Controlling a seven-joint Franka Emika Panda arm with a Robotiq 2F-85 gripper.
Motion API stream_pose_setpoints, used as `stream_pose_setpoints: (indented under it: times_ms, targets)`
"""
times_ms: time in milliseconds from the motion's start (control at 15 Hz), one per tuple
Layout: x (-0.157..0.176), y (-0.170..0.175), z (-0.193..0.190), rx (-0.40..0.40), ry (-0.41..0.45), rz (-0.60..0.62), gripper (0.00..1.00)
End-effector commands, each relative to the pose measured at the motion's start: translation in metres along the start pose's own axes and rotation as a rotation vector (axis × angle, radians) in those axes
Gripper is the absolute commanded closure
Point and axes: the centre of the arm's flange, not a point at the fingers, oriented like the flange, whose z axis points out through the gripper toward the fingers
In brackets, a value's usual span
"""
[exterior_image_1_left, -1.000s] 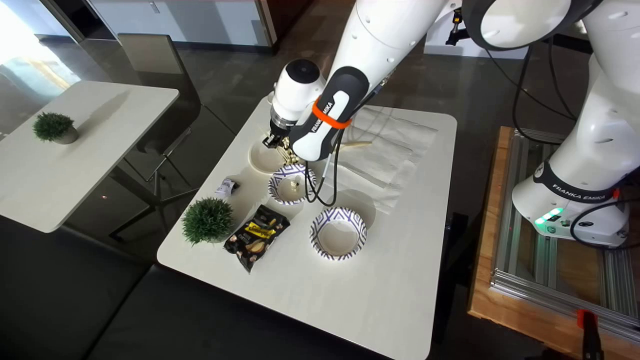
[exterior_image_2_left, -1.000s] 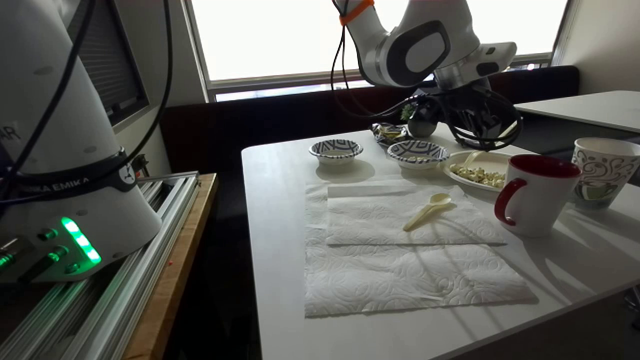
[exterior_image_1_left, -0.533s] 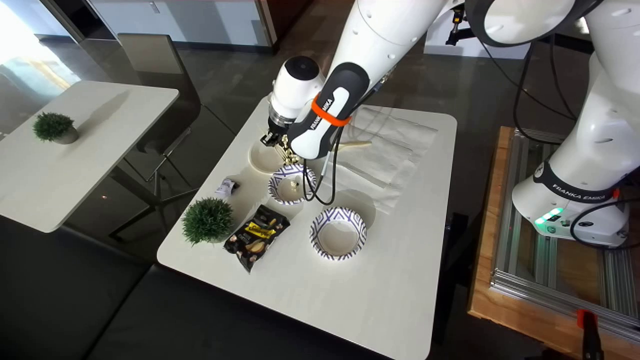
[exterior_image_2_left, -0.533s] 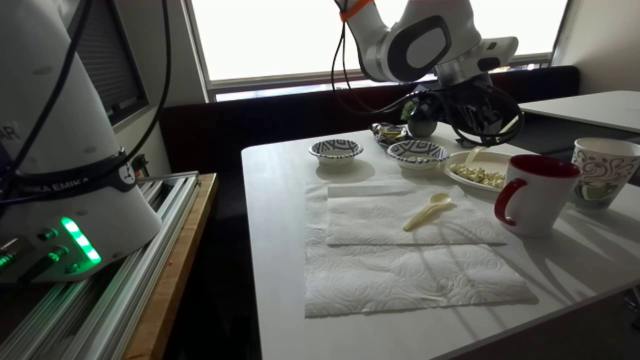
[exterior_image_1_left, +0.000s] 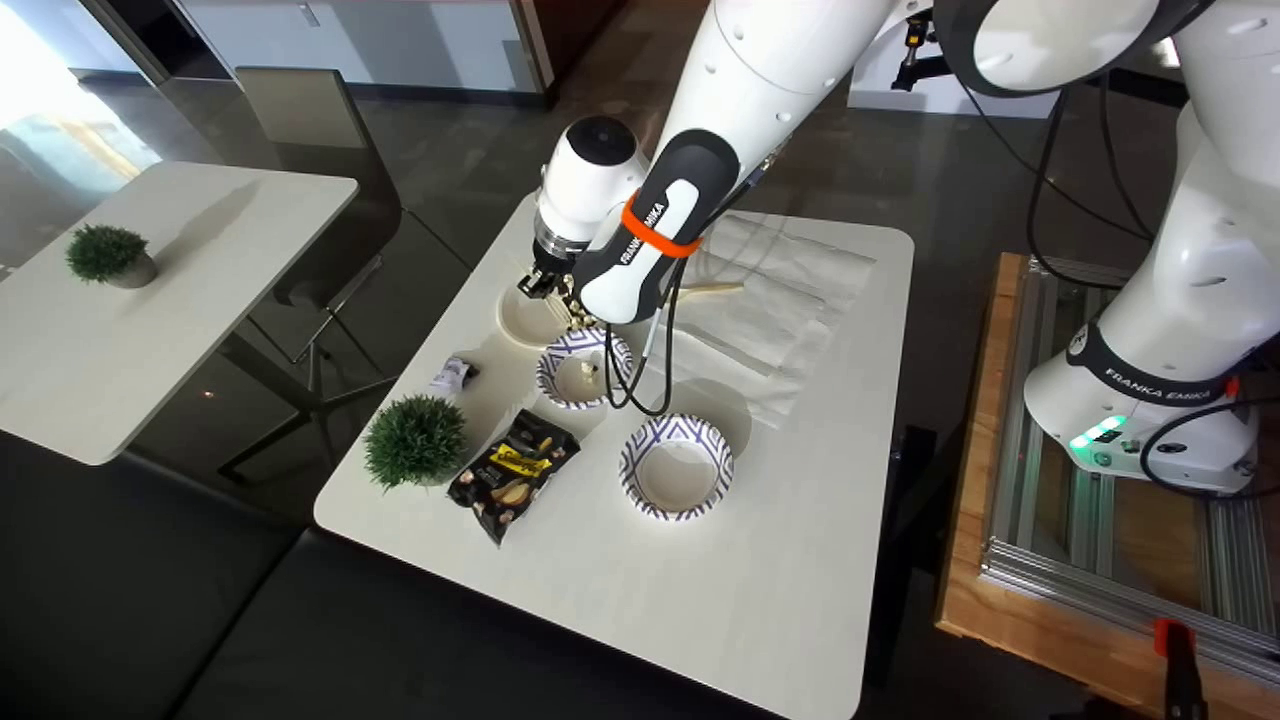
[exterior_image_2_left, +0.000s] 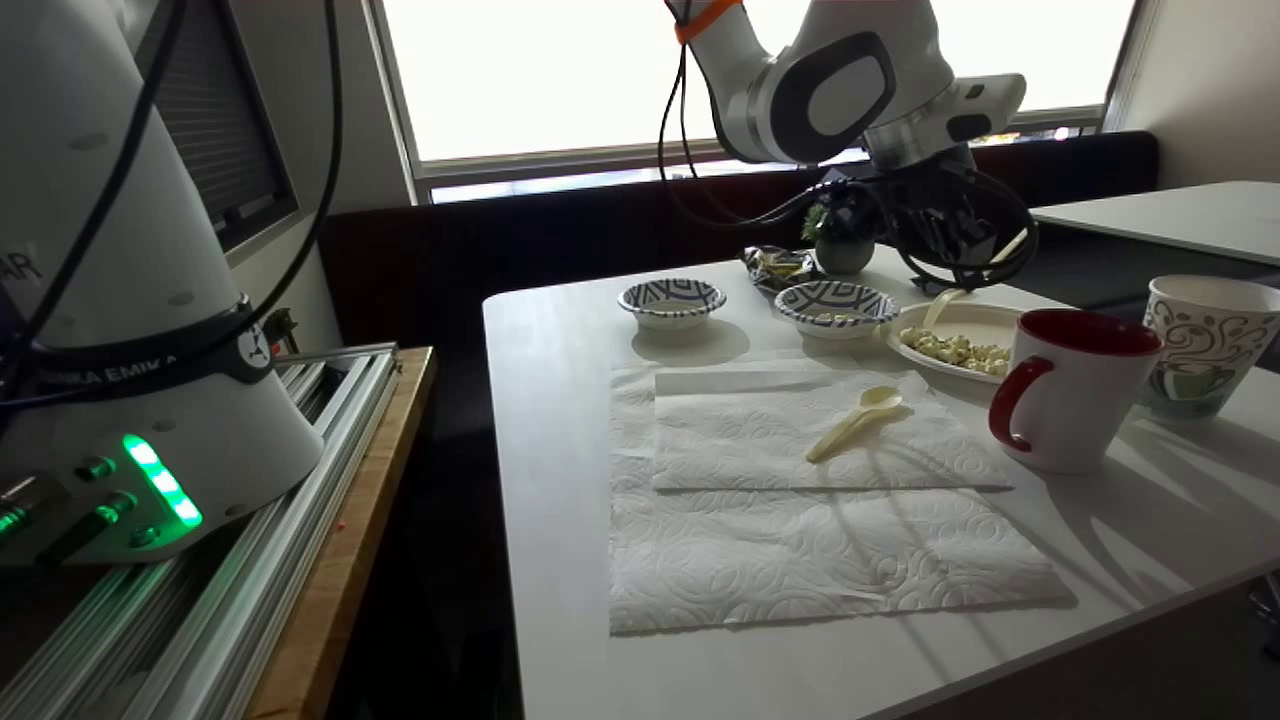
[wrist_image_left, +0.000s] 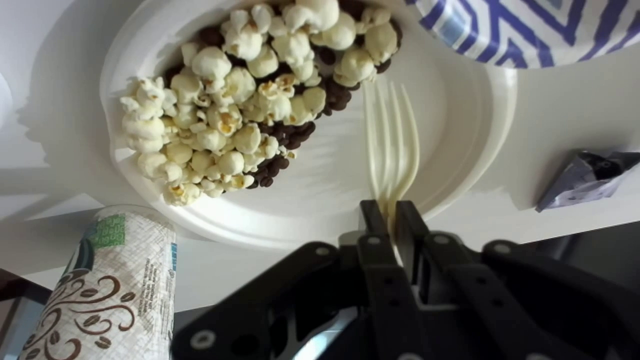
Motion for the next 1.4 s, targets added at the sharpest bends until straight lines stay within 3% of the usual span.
stream_pose_setpoints:
  times_ms: [0, 1333]
  targets:
    - [-0.001, 0.000, -0.004, -0.005, -0.008, 0.006, 0.97]
    - [-0.007, 0.014, 0.001, -0.035, -0.026, 0.018, 0.97]
